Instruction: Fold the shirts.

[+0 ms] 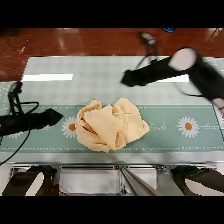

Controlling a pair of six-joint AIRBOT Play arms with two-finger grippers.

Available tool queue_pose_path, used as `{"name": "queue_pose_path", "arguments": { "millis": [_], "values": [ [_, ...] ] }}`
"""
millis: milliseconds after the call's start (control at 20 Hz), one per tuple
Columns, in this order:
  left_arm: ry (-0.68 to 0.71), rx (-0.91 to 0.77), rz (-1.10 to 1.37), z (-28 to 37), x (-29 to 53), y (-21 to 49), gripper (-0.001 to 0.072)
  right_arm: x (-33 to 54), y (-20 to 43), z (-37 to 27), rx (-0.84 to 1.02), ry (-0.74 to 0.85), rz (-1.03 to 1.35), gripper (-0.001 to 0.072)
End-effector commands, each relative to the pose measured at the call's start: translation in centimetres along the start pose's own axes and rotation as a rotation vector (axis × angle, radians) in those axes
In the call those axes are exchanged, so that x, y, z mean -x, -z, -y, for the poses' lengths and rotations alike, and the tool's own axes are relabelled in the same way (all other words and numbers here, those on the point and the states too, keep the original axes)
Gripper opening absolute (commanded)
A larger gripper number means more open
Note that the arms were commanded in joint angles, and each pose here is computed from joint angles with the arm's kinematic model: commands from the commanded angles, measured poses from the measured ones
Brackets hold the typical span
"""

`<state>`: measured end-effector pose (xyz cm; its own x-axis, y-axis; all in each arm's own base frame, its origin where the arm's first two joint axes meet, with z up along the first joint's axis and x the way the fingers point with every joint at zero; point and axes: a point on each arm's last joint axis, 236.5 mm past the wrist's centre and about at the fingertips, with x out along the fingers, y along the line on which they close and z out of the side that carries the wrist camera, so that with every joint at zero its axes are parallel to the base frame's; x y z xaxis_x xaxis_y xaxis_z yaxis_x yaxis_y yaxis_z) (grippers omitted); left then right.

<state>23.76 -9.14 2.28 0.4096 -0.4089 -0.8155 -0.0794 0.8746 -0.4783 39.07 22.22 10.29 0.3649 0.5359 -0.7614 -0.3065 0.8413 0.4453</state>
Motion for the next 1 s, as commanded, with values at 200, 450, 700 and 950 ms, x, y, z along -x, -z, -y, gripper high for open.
{"name": "queue_pose_path", "arguments": {
  "millis": [200,450,700,950],
  "values": [
    [0.31,0.101,-0.175,3.4,-6.7,4.5,0.0504,7.9,12.6,16.3,-0.38,0.245,-0.036,0.0408],
    [0.398,0.086,-0.309,3.9,-10.1,5.2,0.0504,3.8,21.9,15.2,-0.496,0.174,-0.189,0.0408],
    [0.413,0.14,-0.457,3.2,-12.4,6.0,0.0222,-0.4,24.4,12.1,-0.477,0.096,-0.224,0.0408],
    [0.423,0.109,-0.44,3.5,-12.7,4.4,0.0019,-2.1,24.9,12.2,-0.515,0.091,-0.262,0.0408]
  ]
}}
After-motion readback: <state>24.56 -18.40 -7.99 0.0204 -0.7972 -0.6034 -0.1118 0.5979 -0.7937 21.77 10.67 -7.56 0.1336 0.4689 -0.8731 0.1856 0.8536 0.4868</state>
